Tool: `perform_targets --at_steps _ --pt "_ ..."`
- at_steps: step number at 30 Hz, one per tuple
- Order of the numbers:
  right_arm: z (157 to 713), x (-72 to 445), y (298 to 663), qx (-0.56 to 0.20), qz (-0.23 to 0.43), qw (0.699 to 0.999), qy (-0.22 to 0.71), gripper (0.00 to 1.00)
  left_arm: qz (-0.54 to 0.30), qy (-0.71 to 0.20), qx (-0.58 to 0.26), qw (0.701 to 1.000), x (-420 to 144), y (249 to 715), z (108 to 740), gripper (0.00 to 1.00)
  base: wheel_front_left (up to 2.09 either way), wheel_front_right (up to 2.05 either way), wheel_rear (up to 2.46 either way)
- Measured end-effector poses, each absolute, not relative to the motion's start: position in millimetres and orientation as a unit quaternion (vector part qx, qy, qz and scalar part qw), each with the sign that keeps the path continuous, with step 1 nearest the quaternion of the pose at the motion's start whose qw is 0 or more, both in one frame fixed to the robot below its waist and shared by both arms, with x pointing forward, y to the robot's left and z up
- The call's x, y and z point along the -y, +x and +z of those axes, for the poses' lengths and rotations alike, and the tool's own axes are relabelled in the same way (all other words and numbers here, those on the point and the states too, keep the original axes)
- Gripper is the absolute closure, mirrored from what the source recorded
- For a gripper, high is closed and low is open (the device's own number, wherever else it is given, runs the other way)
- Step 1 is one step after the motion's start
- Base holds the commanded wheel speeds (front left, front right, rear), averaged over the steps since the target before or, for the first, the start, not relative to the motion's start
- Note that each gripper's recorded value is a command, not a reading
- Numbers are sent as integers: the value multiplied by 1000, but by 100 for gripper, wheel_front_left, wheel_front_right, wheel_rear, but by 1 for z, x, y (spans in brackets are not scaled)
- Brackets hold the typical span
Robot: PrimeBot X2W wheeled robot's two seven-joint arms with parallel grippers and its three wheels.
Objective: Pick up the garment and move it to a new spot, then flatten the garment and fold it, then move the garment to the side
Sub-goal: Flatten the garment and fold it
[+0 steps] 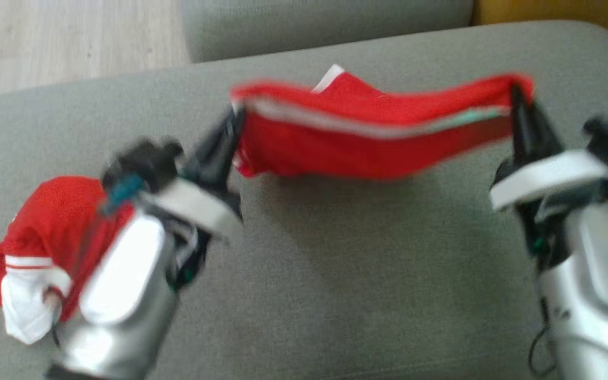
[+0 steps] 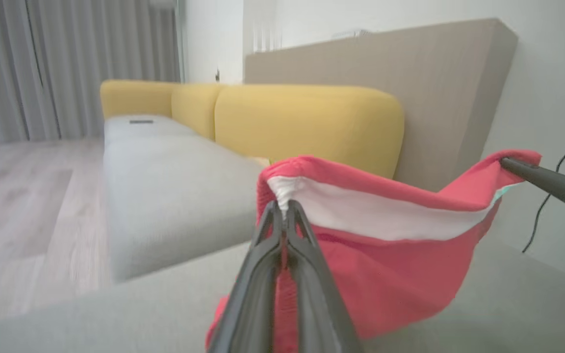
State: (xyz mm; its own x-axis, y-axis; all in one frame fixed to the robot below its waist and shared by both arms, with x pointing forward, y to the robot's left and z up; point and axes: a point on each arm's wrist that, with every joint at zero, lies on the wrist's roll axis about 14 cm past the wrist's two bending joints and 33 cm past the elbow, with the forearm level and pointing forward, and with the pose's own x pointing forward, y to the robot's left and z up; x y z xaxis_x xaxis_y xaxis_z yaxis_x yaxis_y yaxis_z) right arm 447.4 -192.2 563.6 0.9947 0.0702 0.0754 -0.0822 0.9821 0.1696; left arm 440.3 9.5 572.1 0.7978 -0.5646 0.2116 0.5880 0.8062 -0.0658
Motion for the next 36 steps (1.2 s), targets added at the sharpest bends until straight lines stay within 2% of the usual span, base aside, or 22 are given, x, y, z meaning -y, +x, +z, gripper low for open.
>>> perform_targets --at_steps 7,11,16,23,28,32,36 --pt "683 186 450 141 68 986 57 100 -302 -56 217 926 -15 454 681 100 0 0 0" --pt "714 188 438 165 68 983 51 100 -285 -71 256 921 -26 448 713 100 0 0 0" --pt "719 198 429 160 48 985 50 100 -285 -75 264 918 -29 441 722 100 0 0 0" --pt "672 203 435 77 30 995 53 100 -283 -61 200 936 -41 454 687 100 0 0 0" --pt "662 197 468 56 35 997 42 100 -286 -51 153 945 -43 489 663 100 0 0 0" --pt "662 186 516 53 52 997 19 100 -285 -26 149 946 -43 535 665 100 0 0 0" --pt "678 183 569 85 59 994 -18 100 -271 -2 169 947 -47 588 679 100 0 0 0"
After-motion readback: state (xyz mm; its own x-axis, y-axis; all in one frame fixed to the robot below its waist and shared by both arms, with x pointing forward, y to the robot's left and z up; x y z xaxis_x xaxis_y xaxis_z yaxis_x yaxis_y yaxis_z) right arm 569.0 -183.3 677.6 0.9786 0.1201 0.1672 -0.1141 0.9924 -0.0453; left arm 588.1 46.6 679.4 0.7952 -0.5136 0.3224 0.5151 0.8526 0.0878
